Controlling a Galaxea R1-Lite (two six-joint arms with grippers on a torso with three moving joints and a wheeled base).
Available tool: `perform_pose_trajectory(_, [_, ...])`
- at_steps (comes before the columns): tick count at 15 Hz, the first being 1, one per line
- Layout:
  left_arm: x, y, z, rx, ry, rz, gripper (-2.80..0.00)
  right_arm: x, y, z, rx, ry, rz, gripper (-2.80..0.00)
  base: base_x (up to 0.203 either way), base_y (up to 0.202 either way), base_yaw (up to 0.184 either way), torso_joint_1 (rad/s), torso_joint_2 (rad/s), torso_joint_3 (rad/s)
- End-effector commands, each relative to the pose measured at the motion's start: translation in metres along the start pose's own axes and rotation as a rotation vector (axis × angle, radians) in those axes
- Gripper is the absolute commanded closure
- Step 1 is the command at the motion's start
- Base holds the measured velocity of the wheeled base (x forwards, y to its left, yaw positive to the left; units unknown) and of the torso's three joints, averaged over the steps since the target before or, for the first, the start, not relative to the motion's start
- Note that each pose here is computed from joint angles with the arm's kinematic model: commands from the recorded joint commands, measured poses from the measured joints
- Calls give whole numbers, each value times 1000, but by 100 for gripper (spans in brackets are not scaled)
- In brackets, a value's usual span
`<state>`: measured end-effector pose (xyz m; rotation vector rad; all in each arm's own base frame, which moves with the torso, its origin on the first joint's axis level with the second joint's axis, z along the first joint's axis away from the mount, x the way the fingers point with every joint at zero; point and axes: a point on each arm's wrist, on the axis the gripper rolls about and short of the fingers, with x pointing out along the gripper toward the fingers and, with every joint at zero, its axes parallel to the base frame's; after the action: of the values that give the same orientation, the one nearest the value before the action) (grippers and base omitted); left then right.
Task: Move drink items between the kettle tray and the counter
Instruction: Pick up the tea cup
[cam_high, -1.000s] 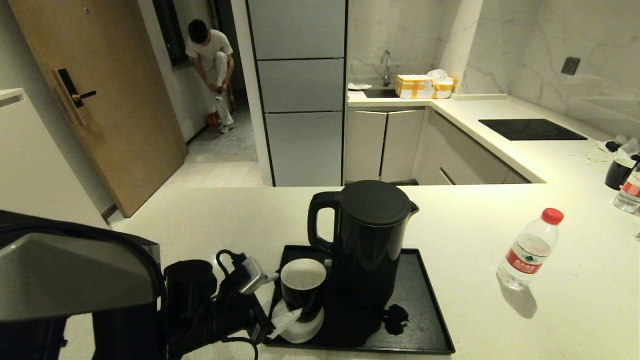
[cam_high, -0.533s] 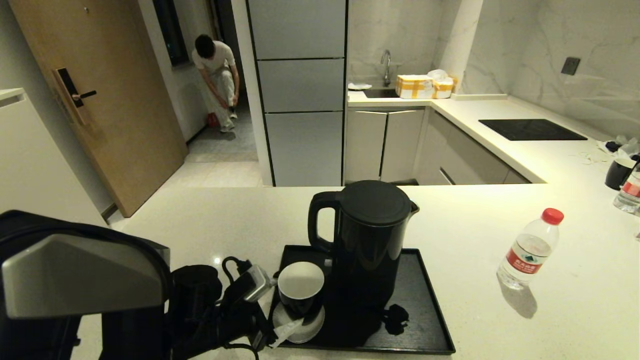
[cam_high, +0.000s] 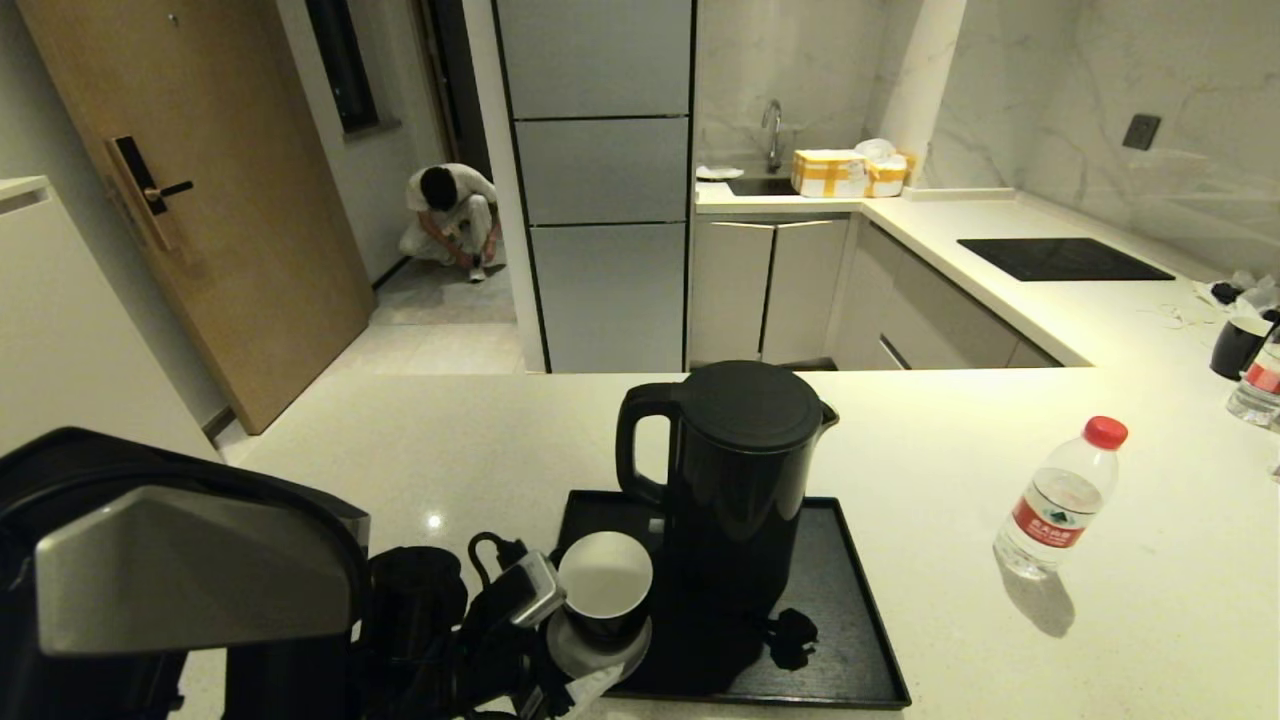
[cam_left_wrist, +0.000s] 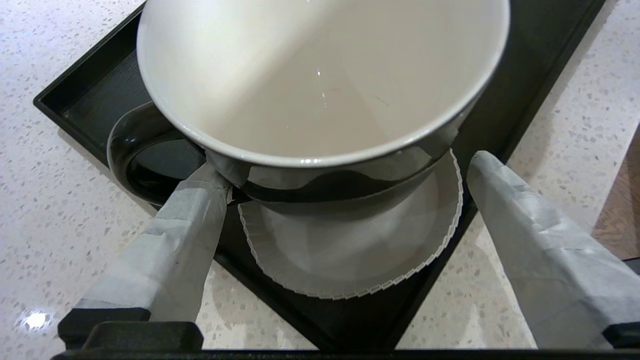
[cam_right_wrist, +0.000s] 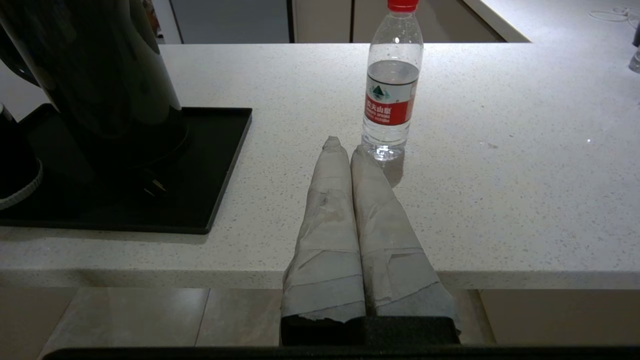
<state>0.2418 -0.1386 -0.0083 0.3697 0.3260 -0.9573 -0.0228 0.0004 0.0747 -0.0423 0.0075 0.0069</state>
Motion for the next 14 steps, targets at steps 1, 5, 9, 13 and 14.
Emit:
perform_pose_trajectory(1, [2,1,1,3,-12,1,-280,0,0,0,-1,1,1,0,0,0,0,0,0,0])
perform_pose_trajectory(5, [8,5,1,-4,-13,40,-280,0,0,0,-1,2,-1,0,0,0,0,0,0,0])
perform_pose_trajectory(9, [14,10,0,-27,-12,74,-280,0,0,0,-1,2,1,0,0,0,0,0,0,0])
perform_pose_trajectory(13, [17,10,-1,-34,-1,106,-280,0,0,0,-1,2,1,0,0,0,0,0,0,0])
perform_pose_trajectory(14, [18,10,0,-33,-3,105,-280,0,0,0,-1,2,-1,0,0,0,0,0,0,0])
